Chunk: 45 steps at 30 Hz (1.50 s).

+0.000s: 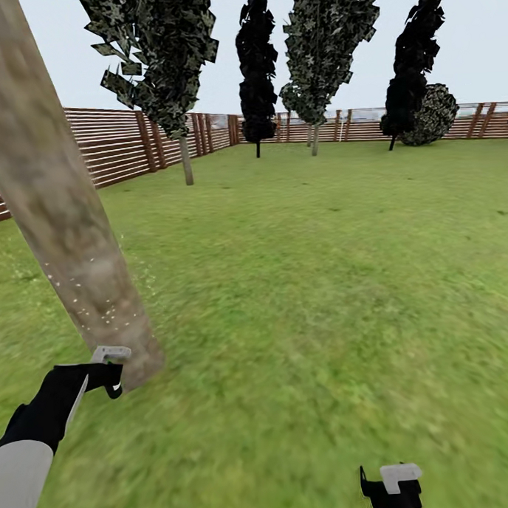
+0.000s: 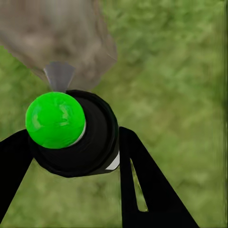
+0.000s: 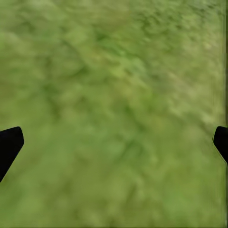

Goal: In the garden, pick up the pesticide atomizer on the floor and spray pesticide onto both trees until each tree trunk is fully covered.

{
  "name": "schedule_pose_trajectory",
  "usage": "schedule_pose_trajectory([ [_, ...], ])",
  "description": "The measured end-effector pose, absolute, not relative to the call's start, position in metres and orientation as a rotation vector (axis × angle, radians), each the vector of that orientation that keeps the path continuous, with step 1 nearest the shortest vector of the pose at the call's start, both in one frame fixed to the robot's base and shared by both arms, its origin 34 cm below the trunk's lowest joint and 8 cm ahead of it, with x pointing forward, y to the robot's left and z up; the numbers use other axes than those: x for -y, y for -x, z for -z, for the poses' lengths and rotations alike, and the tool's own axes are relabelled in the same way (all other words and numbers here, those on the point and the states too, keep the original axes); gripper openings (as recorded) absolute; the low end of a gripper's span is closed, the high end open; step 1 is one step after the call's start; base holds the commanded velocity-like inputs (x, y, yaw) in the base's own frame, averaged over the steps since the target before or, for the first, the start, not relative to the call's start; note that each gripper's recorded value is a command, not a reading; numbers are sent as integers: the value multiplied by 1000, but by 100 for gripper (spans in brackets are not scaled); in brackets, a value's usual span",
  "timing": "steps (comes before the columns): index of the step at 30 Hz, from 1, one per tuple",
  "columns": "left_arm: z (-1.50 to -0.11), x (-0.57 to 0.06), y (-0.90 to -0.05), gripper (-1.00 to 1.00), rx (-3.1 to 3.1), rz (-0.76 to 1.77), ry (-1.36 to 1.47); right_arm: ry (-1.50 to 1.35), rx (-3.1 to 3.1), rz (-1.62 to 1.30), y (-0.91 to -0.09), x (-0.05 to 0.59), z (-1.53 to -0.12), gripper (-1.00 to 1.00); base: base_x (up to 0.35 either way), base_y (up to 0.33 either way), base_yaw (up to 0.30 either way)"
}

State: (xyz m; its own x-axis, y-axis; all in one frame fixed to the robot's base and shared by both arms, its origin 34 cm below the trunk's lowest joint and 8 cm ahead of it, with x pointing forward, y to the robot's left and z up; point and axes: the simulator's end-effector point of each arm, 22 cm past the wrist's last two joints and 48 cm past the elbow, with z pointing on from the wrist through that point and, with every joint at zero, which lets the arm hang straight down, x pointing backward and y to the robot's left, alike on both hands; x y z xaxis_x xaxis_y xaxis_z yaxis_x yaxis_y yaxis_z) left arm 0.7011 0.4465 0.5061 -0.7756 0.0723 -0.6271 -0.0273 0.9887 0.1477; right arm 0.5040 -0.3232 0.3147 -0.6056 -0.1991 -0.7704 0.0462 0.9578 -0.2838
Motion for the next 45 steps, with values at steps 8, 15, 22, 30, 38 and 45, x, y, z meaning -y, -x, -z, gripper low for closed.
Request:
schedule_pose_trajectory([
  [8, -508, -453, -700, -100, -2444, -187, 9, 107, -2197, 344, -504, 323, -315, 100, 120, -263, 218],
  [15, -508, -455, -700, -100, -2443, -189, 11, 107, -2197, 344, -504, 323, -315, 100, 136, -264, 229],
  [22, -508, -456, -700, -100, -2443, -192, 10, 108, -2198, 346, -503, 324, -314, 100, 155, -263, 8],
  [30, -509, -457, -700, -100, -2443, -192, 14, 108, -2197, 347, -504, 324, -315, 100, 155, -263, 28],
  [38, -509, -459, -699, -100, -2441, -191, 27, 107, -2197, 345, -504, 323, -315, 100, 161, -257, 265],
  [45, -509, -492, -687, -100, -2434, -278, 127, 108, -2197, 345, -504, 324, -315, 100, 178, -240, 195],
])
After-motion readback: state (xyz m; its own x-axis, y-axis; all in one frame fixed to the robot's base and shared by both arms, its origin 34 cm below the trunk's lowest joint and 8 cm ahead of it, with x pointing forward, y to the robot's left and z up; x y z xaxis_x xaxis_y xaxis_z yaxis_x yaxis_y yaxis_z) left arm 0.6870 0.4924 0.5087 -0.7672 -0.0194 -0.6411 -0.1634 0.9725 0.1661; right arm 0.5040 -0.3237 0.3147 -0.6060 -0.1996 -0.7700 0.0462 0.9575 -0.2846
